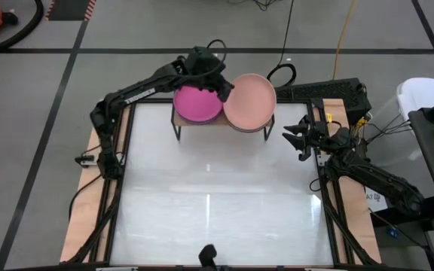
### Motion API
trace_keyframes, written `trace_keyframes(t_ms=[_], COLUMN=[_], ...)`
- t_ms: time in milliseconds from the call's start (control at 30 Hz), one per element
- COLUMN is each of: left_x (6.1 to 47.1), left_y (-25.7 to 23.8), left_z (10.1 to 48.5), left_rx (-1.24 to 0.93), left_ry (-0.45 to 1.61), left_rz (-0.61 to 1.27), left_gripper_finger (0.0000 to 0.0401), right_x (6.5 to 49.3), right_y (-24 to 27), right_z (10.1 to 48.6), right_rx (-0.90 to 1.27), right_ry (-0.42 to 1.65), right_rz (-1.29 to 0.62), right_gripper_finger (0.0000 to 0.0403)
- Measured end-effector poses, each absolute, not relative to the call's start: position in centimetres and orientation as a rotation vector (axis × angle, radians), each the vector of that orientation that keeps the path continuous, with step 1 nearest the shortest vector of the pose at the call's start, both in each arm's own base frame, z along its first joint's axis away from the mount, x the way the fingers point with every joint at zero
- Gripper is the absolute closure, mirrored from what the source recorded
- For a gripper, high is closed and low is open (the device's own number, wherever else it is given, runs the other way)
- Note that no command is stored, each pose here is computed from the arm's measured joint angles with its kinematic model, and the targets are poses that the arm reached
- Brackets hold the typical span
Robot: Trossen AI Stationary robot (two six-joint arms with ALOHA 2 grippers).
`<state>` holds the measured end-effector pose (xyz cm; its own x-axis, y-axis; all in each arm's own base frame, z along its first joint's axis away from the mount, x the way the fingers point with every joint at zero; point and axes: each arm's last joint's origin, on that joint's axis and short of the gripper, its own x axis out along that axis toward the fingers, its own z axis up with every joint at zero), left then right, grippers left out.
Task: Place and stack plates onto a shelf
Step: Stack the orange plate on top of the black plate on the shelf
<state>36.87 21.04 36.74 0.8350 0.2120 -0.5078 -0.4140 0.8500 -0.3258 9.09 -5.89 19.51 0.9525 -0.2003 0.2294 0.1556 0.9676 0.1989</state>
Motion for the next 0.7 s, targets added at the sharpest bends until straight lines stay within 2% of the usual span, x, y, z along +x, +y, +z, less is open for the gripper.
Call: trace_keyframes(t_ms=[333, 500, 600, 700], left_x=[37.2, 37.0, 37.1, 37.3], left_y=[24.2, 24.4, 24.2, 24.0], left_z=[34.0, 33.9, 34.0, 34.0], left_rx=[-0.503, -0.476, -0.455, -0.445], left_ry=[0.563, 0.577, 0.577, 0.580], left_rz=[0.412, 0.409, 0.397, 0.390], left_gripper_finger=[0.0379, 0.0375, 0.0358, 0.0325], right_x=[9.1, 9.1, 9.1, 9.1], right_y=[-5.9, -5.9, -5.9, -5.9], right_z=[19.5, 19.5, 19.5, 19.5], right_rx=[0.151, 0.148, 0.147, 0.146], right_ry=[-0.248, -0.248, -0.248, -0.251], right_rz=[-0.185, -0.186, -0.187, -0.186], right_gripper_finger=[0.0259, 0.0259, 0.0259, 0.0259])
